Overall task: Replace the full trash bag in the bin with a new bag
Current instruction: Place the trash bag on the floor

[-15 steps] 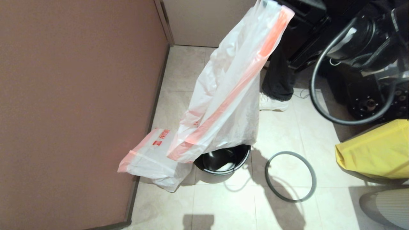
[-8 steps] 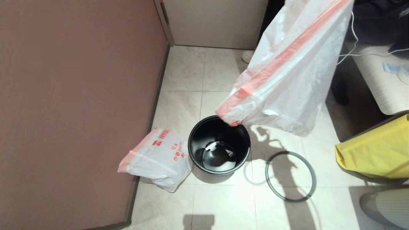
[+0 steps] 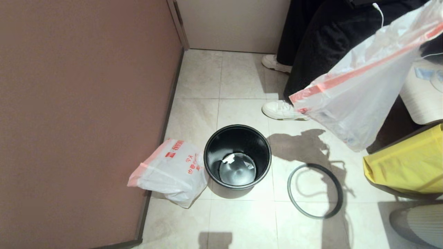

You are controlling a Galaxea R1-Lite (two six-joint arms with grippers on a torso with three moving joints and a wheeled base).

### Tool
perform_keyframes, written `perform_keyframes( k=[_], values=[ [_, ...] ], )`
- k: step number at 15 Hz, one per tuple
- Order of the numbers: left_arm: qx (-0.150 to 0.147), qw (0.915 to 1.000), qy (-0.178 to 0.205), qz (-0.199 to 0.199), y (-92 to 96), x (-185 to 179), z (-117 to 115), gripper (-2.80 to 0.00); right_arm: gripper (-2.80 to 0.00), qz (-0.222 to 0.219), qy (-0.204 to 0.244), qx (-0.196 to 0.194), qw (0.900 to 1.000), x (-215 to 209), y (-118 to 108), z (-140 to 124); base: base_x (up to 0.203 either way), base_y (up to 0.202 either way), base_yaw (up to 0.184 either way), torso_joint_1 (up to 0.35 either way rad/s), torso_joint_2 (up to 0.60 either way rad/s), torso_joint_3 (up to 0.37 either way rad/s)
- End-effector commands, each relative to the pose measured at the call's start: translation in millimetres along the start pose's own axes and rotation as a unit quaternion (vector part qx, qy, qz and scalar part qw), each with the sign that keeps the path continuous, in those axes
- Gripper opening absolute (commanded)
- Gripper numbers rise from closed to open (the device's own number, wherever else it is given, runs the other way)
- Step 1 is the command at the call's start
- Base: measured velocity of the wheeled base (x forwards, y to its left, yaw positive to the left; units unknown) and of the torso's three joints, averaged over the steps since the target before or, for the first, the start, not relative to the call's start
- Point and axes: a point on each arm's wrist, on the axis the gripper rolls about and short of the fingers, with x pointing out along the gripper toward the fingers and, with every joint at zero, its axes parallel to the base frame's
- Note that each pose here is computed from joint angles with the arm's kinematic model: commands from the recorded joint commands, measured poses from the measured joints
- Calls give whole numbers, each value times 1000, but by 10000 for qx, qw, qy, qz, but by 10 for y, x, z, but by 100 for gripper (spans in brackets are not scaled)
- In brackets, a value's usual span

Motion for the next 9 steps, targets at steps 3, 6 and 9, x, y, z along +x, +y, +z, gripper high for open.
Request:
perform_keyframes(
  k=[3, 6, 9],
  values=[
    [1, 10000, 3, -1, 0, 1, 0, -280, -280, -619, -321, 597, 9958, -529, -1157, 160, 0, 0, 0, 0, 0, 0],
    [1, 10000, 3, -1, 0, 1, 0, -280, -280, -916, -522, 1167, 9876, -938, -2015, 221, 0, 0, 0, 0, 0, 0],
    [1, 10000, 2, -6, 0, 1, 0, -280, -280, -1076, -733, 1513, 9799, -1308, -2743, 270, 0, 0, 0, 0, 0, 0]
  ],
)
